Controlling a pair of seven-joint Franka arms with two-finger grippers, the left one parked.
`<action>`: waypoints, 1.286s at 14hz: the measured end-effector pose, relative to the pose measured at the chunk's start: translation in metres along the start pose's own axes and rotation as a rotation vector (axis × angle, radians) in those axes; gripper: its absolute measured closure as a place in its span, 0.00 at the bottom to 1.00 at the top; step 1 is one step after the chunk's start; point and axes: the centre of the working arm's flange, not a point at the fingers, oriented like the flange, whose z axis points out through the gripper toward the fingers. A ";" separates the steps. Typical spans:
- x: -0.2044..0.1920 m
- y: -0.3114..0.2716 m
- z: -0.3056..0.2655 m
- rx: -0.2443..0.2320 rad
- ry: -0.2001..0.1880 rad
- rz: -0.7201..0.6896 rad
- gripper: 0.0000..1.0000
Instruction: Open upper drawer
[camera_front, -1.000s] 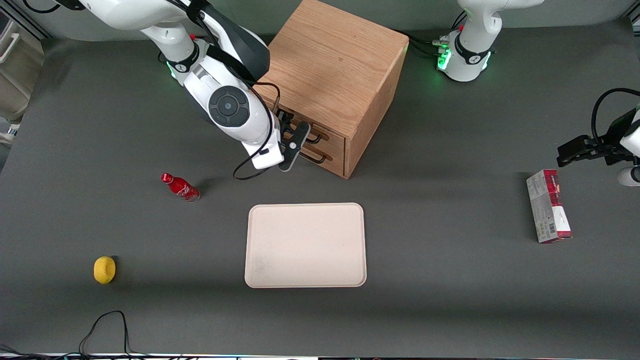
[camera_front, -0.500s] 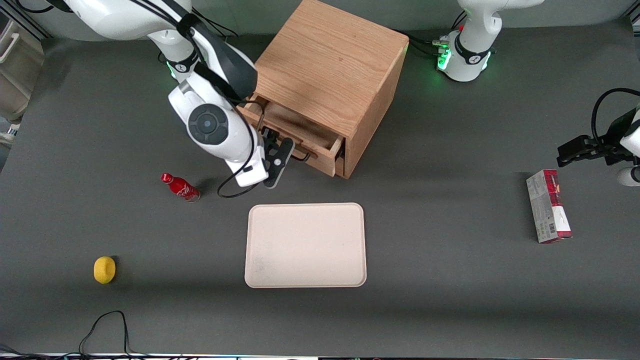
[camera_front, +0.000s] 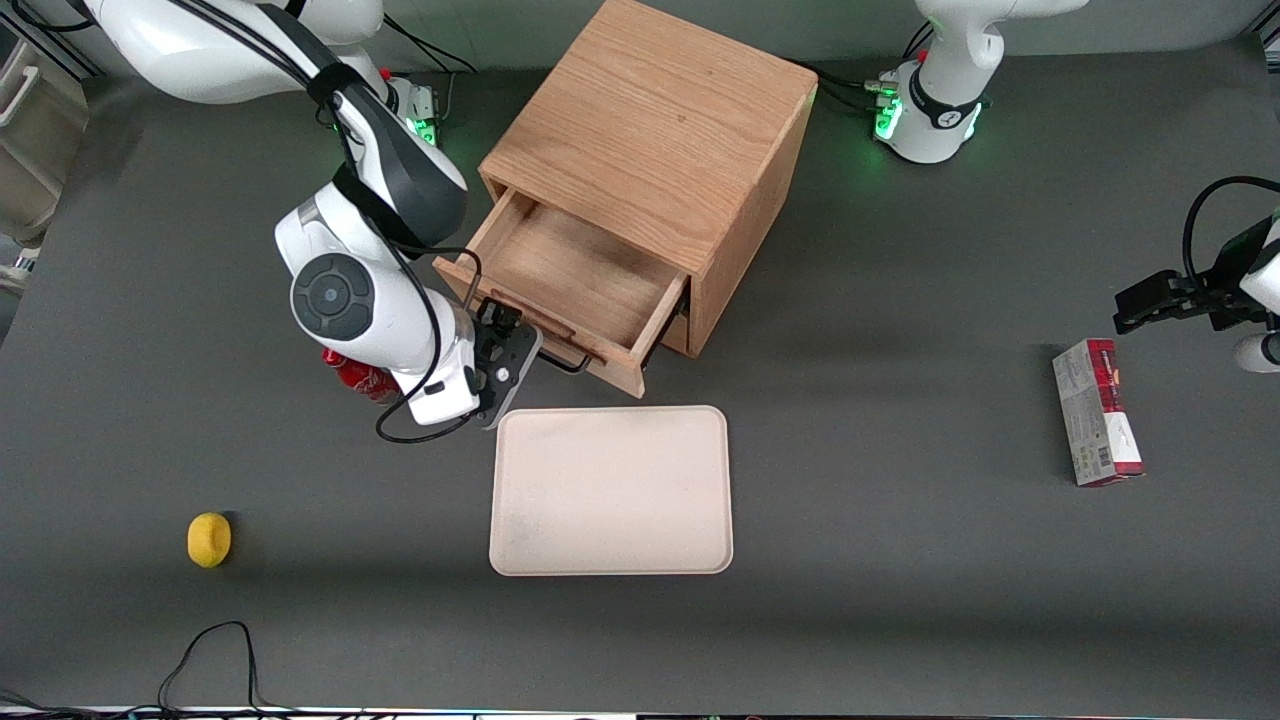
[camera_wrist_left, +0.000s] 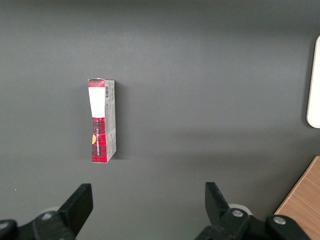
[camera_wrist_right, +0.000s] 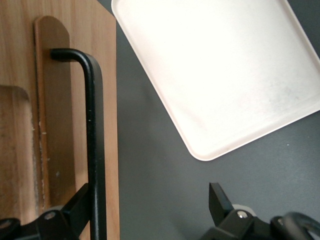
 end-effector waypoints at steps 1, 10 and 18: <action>-0.001 0.006 0.000 -0.003 0.002 0.007 0.00; -0.012 0.059 -0.010 -0.069 0.011 0.060 0.00; -0.050 0.105 -0.088 -0.186 0.057 0.185 0.00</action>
